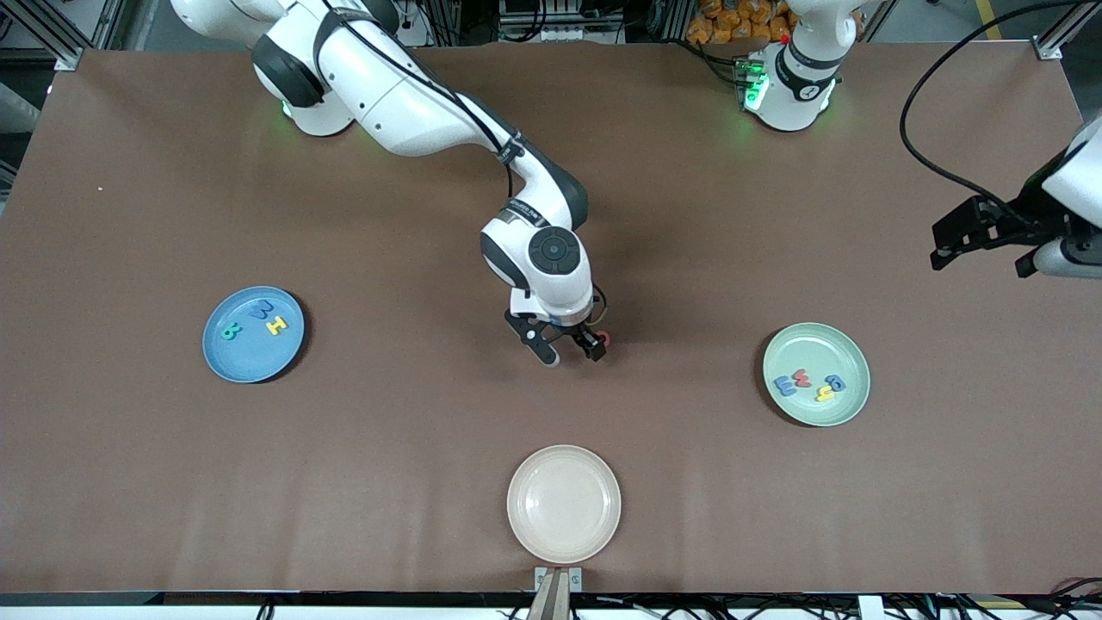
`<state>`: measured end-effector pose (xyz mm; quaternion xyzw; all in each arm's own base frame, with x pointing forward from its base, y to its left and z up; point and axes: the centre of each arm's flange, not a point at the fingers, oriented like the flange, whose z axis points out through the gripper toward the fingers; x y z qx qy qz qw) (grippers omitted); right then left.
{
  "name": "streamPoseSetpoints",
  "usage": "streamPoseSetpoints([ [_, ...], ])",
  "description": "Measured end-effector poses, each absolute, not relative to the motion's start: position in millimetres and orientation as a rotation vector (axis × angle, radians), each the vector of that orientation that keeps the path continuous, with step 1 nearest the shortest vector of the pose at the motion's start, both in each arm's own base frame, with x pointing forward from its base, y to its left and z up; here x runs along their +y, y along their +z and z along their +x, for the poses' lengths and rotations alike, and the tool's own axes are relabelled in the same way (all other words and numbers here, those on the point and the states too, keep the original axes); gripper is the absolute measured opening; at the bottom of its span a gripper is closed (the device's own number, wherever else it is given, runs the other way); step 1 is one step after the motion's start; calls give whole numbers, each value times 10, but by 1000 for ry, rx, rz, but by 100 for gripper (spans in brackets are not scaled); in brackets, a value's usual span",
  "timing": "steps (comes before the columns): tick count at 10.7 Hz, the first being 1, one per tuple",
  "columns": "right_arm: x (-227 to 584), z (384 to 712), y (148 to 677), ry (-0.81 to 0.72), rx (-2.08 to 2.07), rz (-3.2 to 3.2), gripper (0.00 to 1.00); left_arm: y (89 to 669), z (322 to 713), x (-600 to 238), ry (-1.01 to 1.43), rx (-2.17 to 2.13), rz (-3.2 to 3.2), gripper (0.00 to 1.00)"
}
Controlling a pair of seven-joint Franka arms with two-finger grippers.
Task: Sort uppercase to blue plate, lowercase to green plate
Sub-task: 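Drop the pink w on the green plate while the right gripper lowers, then close the right gripper on the pink g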
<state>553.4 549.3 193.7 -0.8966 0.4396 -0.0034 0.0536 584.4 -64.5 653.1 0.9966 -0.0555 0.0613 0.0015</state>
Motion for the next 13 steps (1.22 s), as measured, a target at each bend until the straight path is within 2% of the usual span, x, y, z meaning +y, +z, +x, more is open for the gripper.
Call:
streamPoseSetpoints([
  [3,5488,5576,1903,6,1552,-2580,98,6556,5785,-789,187,-168,3144,100],
  [6,5459,5701,1933,140,1747,-2345,100,6478,5786,-801,161,-168,3151,100],
  [10,5453,5727,1848,160,1805,-2264,100,6373,5783,-827,127,-175,3155,100],
  [13,5482,5662,1704,224,1805,-2268,95,6304,5782,-820,104,-172,3158,100],
])
